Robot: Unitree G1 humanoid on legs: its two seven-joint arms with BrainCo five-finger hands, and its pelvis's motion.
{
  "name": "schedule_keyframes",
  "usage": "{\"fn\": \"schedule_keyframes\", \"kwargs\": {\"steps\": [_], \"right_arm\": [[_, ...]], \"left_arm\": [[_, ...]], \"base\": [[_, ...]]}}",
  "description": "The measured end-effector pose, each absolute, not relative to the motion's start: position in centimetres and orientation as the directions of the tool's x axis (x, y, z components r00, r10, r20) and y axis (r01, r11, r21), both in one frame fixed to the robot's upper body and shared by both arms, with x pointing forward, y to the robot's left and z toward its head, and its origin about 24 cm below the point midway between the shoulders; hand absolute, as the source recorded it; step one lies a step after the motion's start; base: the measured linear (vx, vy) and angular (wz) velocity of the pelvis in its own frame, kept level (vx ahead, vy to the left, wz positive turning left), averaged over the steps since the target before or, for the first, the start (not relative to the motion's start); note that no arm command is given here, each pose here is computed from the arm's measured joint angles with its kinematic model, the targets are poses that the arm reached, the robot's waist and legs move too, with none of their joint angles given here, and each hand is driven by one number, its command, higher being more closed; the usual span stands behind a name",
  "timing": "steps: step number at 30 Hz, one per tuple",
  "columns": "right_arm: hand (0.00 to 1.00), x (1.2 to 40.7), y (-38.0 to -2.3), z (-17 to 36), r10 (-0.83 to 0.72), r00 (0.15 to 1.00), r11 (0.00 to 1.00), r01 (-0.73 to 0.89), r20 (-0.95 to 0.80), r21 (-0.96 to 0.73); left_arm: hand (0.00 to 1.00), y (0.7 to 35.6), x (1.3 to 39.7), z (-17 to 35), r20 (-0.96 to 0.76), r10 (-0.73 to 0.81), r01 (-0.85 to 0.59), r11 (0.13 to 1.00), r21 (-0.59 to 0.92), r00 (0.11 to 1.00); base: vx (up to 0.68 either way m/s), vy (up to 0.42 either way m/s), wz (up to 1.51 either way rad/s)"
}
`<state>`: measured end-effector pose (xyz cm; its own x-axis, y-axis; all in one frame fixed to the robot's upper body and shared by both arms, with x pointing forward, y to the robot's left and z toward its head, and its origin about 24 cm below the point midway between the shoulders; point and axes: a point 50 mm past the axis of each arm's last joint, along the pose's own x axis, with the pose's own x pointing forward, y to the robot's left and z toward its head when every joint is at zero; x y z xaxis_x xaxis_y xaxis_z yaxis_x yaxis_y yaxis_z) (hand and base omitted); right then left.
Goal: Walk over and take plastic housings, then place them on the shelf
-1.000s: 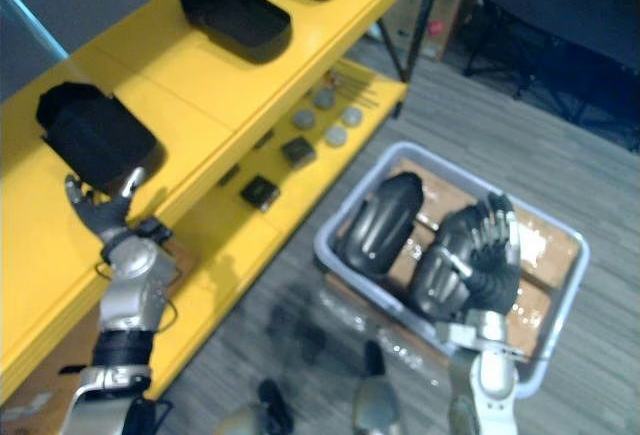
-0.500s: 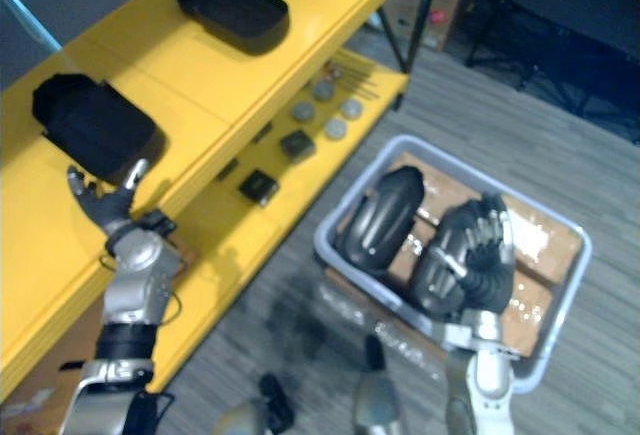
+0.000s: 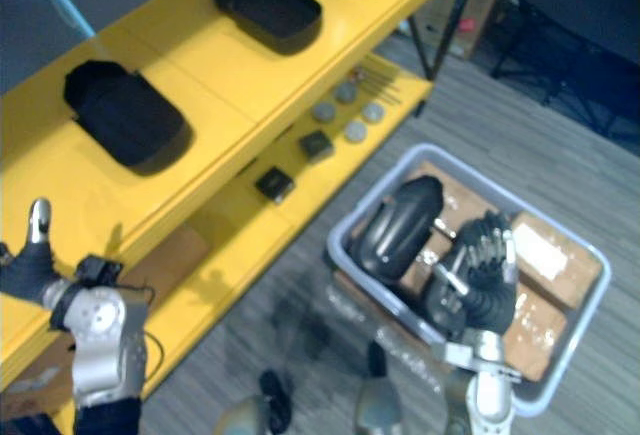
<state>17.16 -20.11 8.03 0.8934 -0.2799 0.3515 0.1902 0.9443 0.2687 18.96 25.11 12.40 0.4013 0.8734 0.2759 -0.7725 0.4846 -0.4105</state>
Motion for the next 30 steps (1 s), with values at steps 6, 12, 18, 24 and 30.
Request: {"fn": "schedule_keyframes", "kwargs": {"steps": [6,12,18,24,30], "right_arm": [[0.0,17.4,-20.5,8.1,-0.291,0.893,0.942,0.204,0.343,0.266],[0.0,17.6,-20.9,7.9,-0.287,0.904,0.946,0.214,0.318,0.245],[0.0,18.1,-21.4,8.1,-0.258,0.909,0.958,0.198,0.327,0.206],[0.0,19.5,-22.7,9.0,-0.228,0.899,0.97,0.179,0.373,0.162],[0.0,20.2,-23.0,9.4,-0.179,0.904,0.98,0.132,0.388,0.147]], "left_arm": [[1.0,22.8,18.7,13.3,0.431,0.564,-0.473,0.826,-0.307,0.704],[1.0,19.9,20.2,13.6,0.447,0.263,-0.154,0.952,-0.265,0.855],[1.0,17.9,23.5,14.2,0.442,0.06,0.026,0.982,-0.185,0.895],[0.0,18.2,28.4,14.7,0.361,-0.055,0.072,0.997,-0.033,0.931],[0.0,19.1,31.7,15.3,0.276,-0.132,0.121,0.991,0.058,0.952]], "base": [[-0.02,0.018,0.09],[0.0,0.0,0.0],[-0.01,0.006,-0.03],[-0.01,0.014,-0.13],[-0.01,0.01,-0.14]]}}
